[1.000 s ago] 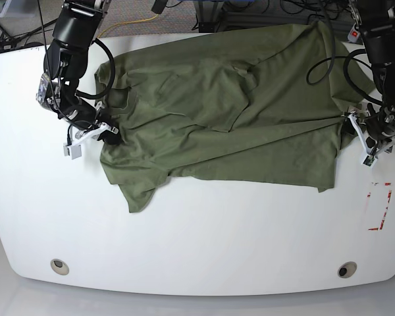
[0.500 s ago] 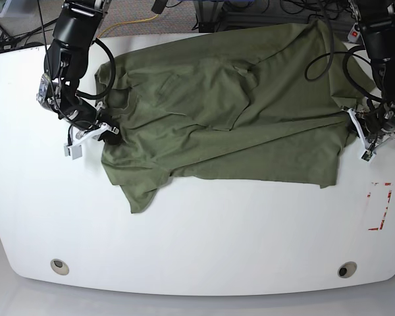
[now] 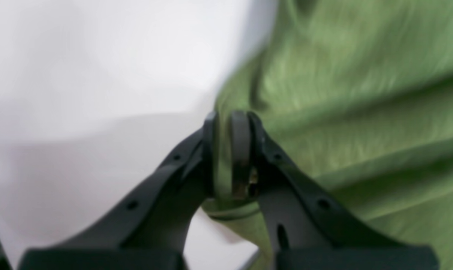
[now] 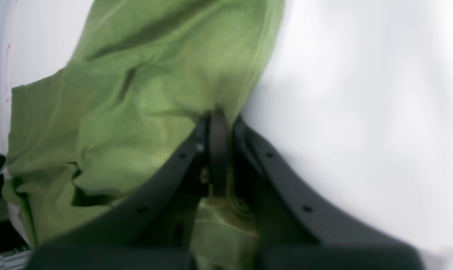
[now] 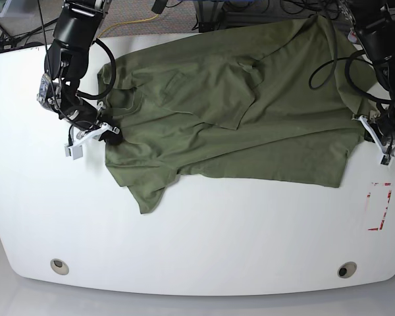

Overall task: Fold the T-shirt properly
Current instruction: 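Adjust grips on the shirt edges with both grippers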

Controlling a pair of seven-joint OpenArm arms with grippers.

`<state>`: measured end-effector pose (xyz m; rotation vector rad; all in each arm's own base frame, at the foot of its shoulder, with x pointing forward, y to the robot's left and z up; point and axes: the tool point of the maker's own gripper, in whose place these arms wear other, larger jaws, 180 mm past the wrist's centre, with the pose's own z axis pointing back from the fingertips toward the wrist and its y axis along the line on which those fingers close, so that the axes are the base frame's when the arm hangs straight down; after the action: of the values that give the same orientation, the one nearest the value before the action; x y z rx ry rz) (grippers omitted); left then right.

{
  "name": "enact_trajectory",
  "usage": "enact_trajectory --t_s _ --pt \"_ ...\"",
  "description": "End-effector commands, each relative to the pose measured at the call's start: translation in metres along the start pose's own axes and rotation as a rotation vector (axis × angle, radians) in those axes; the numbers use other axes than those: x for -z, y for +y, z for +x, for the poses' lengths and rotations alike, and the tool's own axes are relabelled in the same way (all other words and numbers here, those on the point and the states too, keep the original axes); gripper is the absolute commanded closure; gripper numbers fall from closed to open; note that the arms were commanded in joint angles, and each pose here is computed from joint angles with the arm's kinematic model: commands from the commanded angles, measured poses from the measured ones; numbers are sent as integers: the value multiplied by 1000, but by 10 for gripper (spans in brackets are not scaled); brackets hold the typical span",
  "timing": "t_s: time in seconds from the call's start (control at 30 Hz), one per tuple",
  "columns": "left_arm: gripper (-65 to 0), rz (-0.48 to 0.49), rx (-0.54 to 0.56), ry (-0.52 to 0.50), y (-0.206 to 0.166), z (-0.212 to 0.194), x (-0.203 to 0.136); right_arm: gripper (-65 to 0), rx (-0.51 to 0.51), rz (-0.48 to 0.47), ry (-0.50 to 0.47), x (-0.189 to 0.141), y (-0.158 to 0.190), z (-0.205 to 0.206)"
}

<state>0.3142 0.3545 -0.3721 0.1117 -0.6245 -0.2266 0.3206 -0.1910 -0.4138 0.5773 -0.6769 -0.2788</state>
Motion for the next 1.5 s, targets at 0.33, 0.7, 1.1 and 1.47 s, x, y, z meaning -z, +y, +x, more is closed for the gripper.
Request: enact_trajectory --t_s 0.33,0.7,1.1,1.47 --pt "-381 98 -122 -35 42 3 -26 0 -19 34 -58 -1 12 20" --pt "-443 -62 -296 -63 25 -18 -22 0 -21 34 -59 0 13 21" --pt "-444 -208 -367 -59 10 -21 -5 0 -25 29 -58 -2 11 21" --pt "-444 -206 -407 -57 25 -17 -2 0 -24 31 -59 -1 12 22"
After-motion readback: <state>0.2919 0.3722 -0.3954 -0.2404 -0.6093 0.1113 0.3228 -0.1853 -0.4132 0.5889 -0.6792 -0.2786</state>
